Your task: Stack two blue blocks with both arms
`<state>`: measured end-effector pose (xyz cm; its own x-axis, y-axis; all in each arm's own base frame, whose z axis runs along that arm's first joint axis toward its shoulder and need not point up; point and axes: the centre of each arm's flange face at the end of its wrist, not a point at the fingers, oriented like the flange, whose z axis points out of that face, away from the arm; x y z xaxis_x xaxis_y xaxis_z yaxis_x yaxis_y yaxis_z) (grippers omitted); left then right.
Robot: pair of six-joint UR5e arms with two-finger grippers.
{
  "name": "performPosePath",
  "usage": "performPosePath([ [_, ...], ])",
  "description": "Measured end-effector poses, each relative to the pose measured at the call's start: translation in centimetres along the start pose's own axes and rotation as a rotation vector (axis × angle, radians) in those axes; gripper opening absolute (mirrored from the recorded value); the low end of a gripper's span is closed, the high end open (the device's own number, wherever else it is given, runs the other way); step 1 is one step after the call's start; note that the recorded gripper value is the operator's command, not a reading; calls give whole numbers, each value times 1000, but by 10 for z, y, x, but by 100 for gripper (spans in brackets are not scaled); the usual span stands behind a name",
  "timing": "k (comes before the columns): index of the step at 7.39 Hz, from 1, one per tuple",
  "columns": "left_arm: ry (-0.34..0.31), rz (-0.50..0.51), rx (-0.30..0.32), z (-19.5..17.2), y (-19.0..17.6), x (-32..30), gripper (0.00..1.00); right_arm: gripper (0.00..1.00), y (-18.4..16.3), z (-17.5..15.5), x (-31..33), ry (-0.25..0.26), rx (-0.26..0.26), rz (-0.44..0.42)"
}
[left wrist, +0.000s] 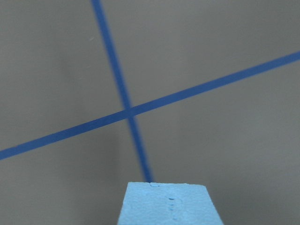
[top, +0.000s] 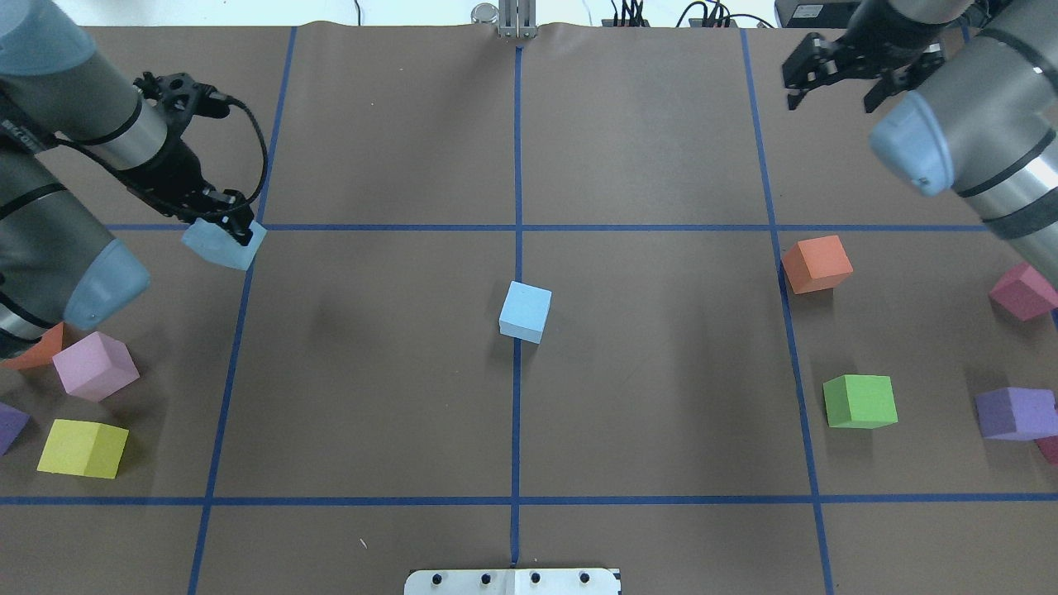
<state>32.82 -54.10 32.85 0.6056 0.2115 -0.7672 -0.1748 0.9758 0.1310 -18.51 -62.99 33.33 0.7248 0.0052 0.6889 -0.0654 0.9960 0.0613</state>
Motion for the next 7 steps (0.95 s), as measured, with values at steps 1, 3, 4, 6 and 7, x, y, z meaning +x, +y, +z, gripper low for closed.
performPosePath([
  [1, 24, -64, -6, -1, 2, 53, 49, 100, -5, -1, 52, 20, -9, -29],
  [3, 55, -173, -12, 7, 4, 147, 49, 100, -13, 10, 144, 59, -44, -80],
  [4, 58, -213, -7, 12, 4, 187, 49, 100, -15, 18, 179, 70, -64, -98],
  [6, 49, -268, 13, 24, 3, 258, 49, 100, -10, 37, 231, 57, -79, -109],
  [7, 39, -288, 21, 32, 0, 287, 49, 100, -5, 48, 252, 33, -77, -108],
])
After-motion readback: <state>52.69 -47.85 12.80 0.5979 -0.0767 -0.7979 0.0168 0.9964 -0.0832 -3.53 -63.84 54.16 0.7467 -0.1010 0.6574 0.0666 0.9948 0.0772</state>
